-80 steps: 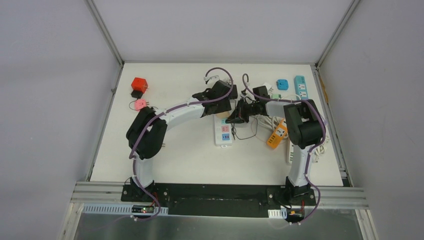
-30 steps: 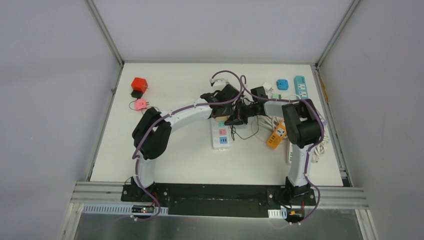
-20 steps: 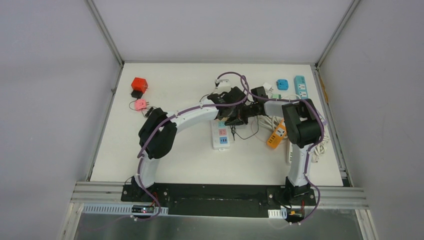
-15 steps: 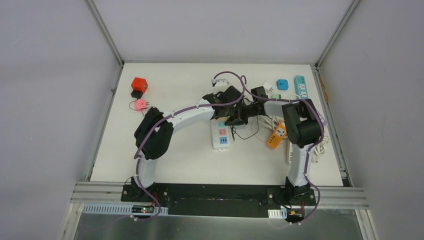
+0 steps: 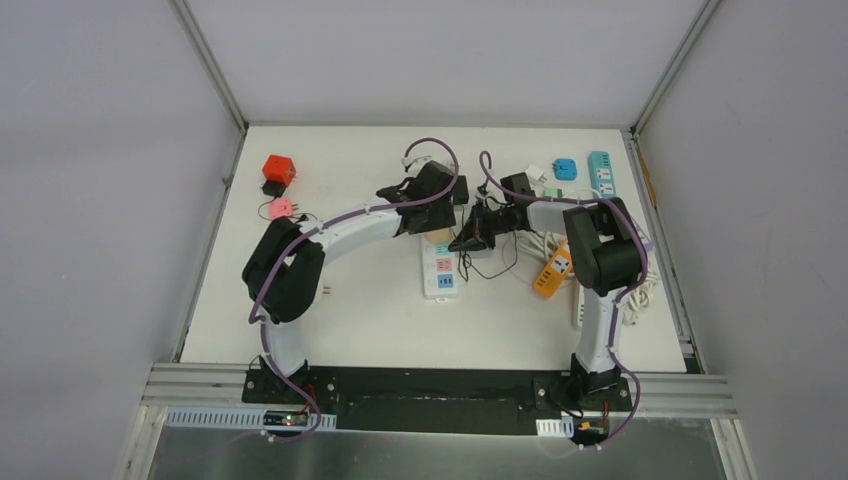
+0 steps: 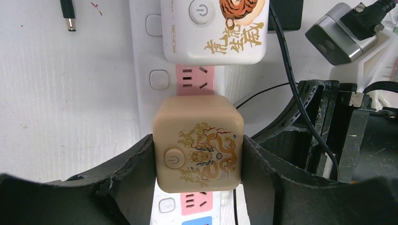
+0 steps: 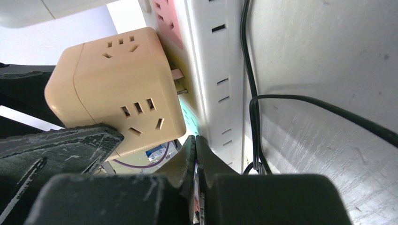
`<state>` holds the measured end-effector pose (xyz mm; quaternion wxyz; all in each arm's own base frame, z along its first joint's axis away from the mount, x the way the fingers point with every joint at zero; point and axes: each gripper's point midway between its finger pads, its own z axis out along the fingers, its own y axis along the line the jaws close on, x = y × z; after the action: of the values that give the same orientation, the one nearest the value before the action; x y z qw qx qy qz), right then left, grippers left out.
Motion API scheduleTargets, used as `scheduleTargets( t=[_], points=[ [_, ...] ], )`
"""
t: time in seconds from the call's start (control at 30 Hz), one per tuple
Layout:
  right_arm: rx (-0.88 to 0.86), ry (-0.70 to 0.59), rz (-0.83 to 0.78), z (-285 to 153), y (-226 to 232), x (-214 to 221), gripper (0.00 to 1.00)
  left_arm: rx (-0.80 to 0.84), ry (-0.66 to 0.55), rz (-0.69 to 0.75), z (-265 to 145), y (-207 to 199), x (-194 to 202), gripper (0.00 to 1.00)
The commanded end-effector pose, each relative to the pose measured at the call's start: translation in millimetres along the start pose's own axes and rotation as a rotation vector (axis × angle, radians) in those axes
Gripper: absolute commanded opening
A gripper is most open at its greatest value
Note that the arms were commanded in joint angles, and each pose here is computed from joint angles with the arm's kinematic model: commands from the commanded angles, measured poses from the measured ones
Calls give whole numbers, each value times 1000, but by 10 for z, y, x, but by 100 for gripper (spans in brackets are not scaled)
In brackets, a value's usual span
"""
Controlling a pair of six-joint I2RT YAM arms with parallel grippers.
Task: Pull the plug off the socket
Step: Remove the plug from the socket.
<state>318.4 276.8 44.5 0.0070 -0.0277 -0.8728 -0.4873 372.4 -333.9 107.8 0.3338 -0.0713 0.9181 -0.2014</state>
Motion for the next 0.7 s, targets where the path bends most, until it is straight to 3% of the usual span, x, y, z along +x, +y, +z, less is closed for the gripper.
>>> scheduleTargets(
  t=[0.0,0.2,0.4,0.53,0.67],
  points=[
    [222,-37,43,115,-618,6,2,-83,29,57,-144,58,129,0],
    [222,-37,41,115,-608,1,2,-288,-37,269,-141,134,145,0],
    [222,-37,43,112,-609,3,2,-365,-43,349,-87,192,208,0],
    [223,-35,45,116,-615,2,2,-327,-20,335,-104,128,234,0],
    [224,-35,45,117,-611,4,2,-177,45,229,-73,-30,301,0]
  ],
)
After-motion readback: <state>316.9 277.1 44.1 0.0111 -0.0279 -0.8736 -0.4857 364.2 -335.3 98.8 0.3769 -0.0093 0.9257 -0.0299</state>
